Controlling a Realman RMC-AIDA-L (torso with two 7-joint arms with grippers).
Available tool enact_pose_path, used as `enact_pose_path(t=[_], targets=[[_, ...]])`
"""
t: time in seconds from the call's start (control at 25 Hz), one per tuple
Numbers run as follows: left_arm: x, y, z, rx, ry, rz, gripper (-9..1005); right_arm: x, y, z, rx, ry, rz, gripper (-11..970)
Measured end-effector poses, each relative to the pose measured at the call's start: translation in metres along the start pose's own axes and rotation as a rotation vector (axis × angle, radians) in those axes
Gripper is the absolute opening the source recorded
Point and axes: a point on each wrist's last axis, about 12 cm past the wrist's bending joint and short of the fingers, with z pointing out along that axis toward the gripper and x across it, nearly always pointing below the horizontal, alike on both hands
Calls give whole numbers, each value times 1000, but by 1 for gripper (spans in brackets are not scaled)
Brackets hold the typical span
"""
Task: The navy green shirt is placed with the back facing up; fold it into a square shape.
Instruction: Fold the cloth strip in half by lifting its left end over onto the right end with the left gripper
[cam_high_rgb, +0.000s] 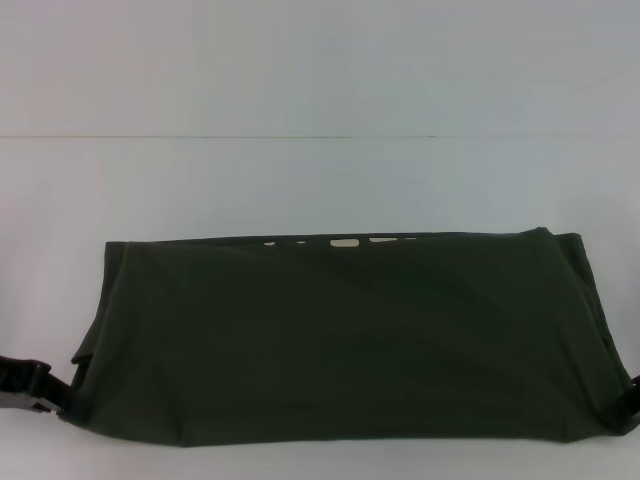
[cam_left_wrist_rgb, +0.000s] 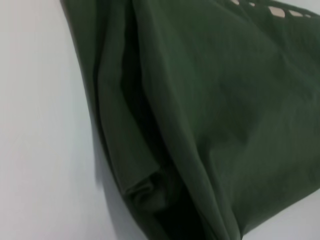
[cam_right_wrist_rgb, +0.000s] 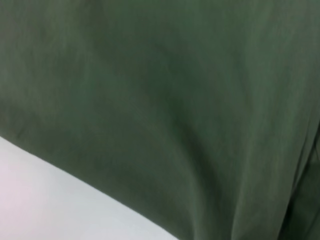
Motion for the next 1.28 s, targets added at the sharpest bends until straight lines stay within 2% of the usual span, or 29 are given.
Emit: enact_pose_path(t=[0.56, 0.68, 0.88, 1.04, 1.28], targets=[[-4, 3, -2, -7, -54, -55, 7, -7, 9, 1, 12, 38, -25, 33], [-3, 4, -4, -7, -62, -80, 73, -7, 9, -1, 10, 37, -22, 34], [-2, 7, -6, -41, -36, -108, 183, -9, 7, -8, 23, 21, -11, 234], [-3, 6, -8, -42, -42, -103, 367, -8, 5, -19, 29, -12, 9, 399], [-8, 6, -30, -25, -137, -102, 614, -3, -2, -53, 34, -129, 40, 676]])
